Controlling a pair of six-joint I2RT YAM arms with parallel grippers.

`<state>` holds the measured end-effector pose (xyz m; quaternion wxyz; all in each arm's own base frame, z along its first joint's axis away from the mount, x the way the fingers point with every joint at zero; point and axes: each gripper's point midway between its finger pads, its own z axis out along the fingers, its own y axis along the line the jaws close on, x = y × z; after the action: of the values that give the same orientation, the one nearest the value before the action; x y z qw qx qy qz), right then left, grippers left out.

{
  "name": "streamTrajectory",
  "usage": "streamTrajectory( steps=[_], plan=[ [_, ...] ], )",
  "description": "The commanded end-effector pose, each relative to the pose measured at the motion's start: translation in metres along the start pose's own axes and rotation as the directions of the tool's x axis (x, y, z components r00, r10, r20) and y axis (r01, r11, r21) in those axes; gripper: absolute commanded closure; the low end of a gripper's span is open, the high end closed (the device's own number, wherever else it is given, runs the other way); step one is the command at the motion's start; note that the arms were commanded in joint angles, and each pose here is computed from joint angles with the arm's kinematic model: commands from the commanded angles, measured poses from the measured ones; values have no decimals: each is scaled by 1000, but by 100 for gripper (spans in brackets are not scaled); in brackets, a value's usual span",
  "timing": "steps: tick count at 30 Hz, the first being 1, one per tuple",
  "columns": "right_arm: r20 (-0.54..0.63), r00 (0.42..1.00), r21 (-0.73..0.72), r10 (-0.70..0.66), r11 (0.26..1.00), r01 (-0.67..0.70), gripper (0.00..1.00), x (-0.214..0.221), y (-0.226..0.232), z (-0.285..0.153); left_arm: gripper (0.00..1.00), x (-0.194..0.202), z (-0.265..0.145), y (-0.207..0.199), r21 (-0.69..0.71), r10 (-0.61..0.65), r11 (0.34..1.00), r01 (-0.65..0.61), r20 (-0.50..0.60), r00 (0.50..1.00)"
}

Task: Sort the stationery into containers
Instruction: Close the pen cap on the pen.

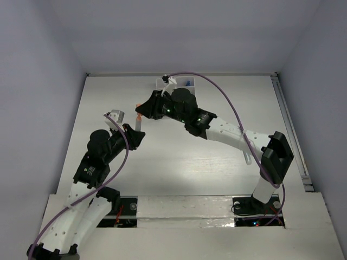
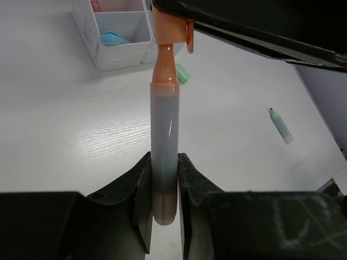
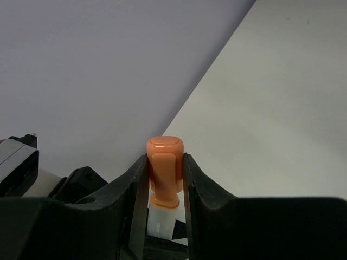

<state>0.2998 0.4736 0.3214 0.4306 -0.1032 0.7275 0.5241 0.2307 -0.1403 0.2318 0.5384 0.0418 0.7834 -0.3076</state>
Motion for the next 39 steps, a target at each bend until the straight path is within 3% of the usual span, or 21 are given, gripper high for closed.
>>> streamTrajectory(
  steps=[1, 26, 39],
  plan=[
    [44, 999, -50, -25, 998, 27, 100, -18, 24, -2, 100, -30, -7, -8, 1, 31, 1000, -31, 91, 995],
    [-62, 993, -155, 97, 982, -106, 100, 24, 55, -15, 100, -52, -18, -4, -55, 48, 998, -38, 185, 982],
    [-148, 983, -108, 106, 987, -122, 100, 59, 46, -25, 100, -70, -9, 7, -132, 94, 989, -67, 204, 974]
  ],
)
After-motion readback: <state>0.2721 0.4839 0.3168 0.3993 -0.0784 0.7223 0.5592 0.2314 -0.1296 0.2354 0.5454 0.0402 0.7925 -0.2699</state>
